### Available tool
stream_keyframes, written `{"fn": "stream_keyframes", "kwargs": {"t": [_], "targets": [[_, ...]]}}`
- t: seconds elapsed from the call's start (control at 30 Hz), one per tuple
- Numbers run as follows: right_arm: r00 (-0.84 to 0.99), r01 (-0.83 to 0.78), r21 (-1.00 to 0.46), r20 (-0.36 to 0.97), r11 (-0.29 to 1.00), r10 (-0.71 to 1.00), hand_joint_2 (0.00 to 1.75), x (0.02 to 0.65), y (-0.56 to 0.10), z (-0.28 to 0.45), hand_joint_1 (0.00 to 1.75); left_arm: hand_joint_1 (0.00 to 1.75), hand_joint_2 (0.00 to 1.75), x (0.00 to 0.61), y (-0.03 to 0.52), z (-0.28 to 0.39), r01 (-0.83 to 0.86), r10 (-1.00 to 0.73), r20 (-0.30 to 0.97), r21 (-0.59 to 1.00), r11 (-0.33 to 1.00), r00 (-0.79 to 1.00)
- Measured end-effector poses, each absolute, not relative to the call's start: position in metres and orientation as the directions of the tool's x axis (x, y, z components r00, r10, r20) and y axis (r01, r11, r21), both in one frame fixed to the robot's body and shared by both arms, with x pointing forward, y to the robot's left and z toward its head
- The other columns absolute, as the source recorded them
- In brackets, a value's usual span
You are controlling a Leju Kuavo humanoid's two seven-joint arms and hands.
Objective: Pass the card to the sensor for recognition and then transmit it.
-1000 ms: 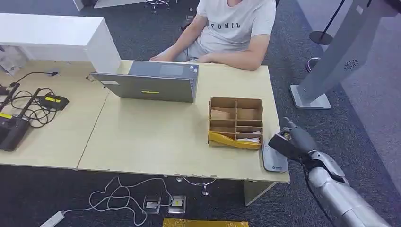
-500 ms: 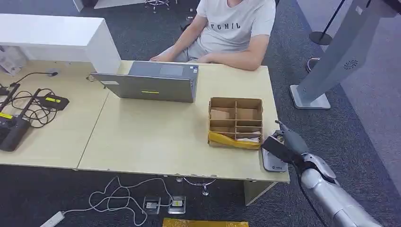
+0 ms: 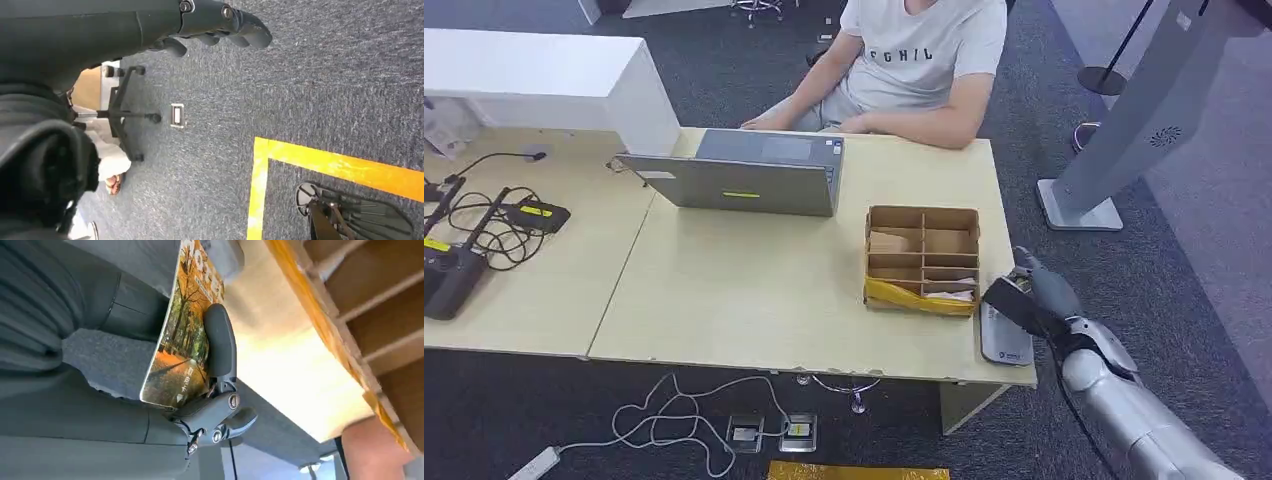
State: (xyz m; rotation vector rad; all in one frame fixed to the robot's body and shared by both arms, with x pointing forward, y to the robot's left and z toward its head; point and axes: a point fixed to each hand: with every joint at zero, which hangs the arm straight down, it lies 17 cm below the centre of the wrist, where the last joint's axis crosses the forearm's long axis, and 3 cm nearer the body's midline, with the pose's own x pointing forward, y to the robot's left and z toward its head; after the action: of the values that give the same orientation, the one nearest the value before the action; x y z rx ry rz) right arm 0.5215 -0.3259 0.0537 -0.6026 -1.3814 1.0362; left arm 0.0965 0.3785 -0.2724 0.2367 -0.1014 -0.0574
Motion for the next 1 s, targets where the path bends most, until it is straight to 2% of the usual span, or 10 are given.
{"fn": "stream_keyframes", "kwargs": {"t": [0.47,1.0], "targets": [[-0.145,-0.166,-0.879,0.469,0.446,0.871,1.75,0.542,-0.338,0.091,1.75,0.0,0.0,0.097,0.377,-0.273,0.041,-0.064,0.094,0.233,0.972,0.993],[-0.232,0.021,-0.893,0.433,0.45,0.871,1.75,0.573,-0.356,0.207,1.75,0.0,0.0,0.1,0.373,-0.273,0.058,-0.085,0.112,0.221,0.974,0.99]]}}
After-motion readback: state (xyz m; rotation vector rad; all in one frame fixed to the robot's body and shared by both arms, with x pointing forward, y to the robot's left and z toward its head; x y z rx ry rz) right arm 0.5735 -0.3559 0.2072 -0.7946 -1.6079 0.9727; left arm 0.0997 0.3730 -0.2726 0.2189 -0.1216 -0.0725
